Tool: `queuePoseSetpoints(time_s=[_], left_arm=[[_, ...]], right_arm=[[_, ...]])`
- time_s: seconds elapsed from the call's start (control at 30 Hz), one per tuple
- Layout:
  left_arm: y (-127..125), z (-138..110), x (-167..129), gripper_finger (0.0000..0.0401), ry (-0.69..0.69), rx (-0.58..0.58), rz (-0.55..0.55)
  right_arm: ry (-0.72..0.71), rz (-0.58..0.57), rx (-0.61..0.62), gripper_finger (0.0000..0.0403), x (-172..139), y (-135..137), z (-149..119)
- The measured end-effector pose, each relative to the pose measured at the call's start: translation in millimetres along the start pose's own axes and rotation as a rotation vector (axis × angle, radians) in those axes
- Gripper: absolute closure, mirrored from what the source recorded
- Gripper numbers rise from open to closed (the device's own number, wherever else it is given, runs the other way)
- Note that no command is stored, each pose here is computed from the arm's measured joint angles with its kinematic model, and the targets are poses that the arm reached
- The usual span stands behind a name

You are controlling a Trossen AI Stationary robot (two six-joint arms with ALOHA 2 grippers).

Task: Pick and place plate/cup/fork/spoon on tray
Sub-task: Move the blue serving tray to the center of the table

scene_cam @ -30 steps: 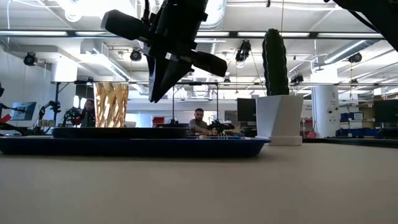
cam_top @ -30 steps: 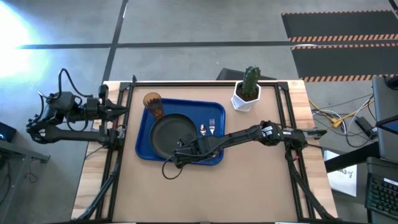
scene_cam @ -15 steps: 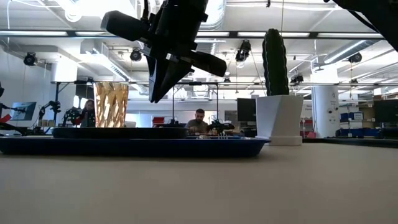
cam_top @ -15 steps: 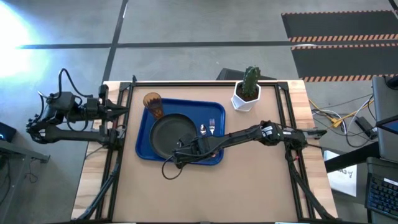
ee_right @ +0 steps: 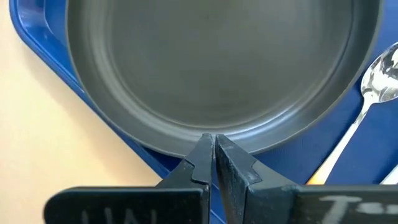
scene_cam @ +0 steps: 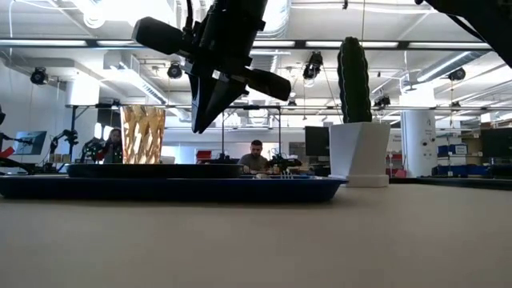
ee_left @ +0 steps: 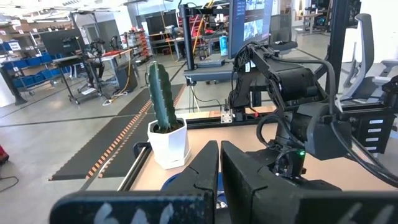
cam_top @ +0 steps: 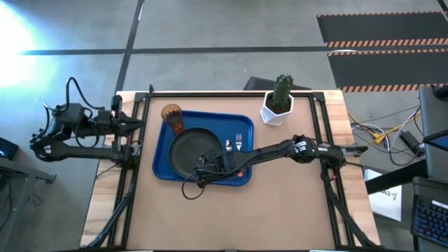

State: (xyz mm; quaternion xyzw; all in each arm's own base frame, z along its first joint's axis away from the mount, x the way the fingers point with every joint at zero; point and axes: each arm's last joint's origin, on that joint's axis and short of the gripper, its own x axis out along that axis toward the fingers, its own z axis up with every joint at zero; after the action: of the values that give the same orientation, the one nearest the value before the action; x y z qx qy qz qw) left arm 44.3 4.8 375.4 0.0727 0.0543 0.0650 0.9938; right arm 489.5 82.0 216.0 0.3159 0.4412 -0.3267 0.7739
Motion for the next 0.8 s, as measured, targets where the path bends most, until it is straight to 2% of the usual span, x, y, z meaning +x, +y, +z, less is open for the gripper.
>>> queuePoseSetpoints(time_s=[0.13, 0.27, 0.47, 0.53, 0.7, 0.8], left_arm=[[0.0, 0.0, 0.0, 0.0401, 0.000, 0.003, 0.000], [0.0, 0.0, 0.0, 0.0401, 0.000, 0.003, 0.000], [0.0, -0.2, -0.1, 0.0401, 0.002, 0.003, -0.001], [-0.1, -0.5, -0.1, 0.0401, 0.004, 0.003, -0.001], [-0.3, -2.1, -0.1, 0.0401, 0.021, 0.005, -0.003], [-0.3, -1.9, -0.1, 0.0401, 0.019, 0.014, -0.003]], right_arm=[[0.038, 0.014, -0.030, 0.0394, 3.2, -4.5, 8.1], [0.168, 0.089, -0.083, 0.0394, 7.3, -9.0, 15.6], [0.335, 0.190, -0.175, 0.0394, 12.3, -9.3, 9.7], [0.386, 0.153, -0.182, 0.0394, 11.4, -13.3, 5.0], [0.527, -0.093, -0.152, 0.0394, 5.7, -33.2, -12.7], [0.571, -0.194, -0.135, 0.0394, 5.3, -40.6, -21.8]])
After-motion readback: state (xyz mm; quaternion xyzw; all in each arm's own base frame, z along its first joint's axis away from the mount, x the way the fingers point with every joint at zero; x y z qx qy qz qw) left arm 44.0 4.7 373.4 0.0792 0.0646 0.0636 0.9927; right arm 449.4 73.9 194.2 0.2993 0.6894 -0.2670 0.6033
